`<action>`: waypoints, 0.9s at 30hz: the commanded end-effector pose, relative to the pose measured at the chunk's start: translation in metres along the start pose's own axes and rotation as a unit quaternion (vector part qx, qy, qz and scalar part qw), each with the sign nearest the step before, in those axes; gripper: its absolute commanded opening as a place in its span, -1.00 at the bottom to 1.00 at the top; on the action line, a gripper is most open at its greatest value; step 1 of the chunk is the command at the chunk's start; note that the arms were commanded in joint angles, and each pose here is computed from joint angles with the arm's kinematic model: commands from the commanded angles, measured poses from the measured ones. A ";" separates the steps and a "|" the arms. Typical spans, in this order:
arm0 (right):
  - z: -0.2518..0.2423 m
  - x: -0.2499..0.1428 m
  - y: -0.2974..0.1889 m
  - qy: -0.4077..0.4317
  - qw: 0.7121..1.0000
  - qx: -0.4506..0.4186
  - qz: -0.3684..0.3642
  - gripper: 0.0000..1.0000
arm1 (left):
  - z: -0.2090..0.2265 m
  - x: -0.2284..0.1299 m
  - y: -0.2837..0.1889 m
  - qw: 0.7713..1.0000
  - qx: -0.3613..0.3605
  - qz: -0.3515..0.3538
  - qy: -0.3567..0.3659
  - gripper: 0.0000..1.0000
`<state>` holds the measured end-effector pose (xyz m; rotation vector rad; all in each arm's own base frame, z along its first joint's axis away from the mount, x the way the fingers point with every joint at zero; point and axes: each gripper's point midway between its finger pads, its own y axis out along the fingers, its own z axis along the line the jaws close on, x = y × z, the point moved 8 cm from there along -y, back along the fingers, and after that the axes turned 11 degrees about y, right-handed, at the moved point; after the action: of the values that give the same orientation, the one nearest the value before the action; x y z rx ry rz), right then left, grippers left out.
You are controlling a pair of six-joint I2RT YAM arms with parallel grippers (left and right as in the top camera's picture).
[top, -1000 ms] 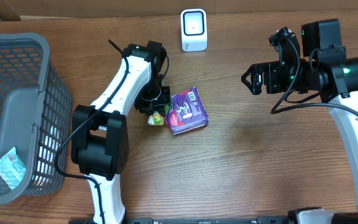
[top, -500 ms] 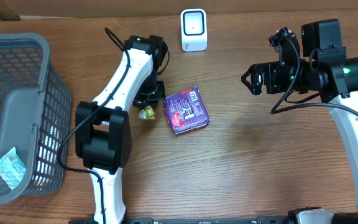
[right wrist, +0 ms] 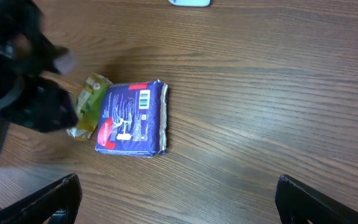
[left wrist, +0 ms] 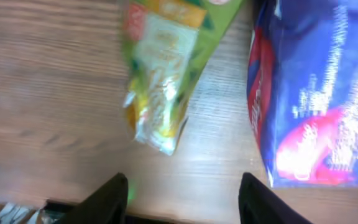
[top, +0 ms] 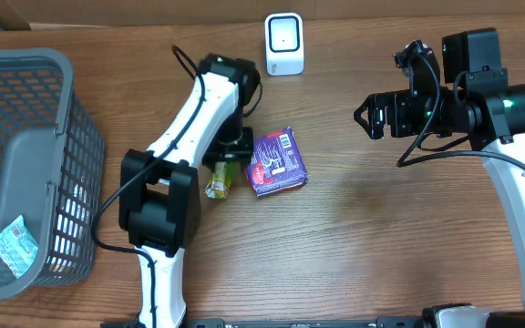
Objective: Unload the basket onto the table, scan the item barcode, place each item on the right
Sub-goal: 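Set the green drink box left of the purple pack and release, then reach into the basket and grasp the white leaf-print tube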
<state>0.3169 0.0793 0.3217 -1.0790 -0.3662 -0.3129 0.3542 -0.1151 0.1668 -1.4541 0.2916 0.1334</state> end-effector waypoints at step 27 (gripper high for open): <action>0.006 0.003 -0.007 -0.008 1.000 0.005 -0.011 1.00 | 0.322 -0.234 -0.109 0.831 -0.072 -0.299 -0.463 0.99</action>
<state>0.3159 0.0792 0.3211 -1.0806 -0.3600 -0.3083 0.1947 0.1918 0.3961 -1.3307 -0.9833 0.2606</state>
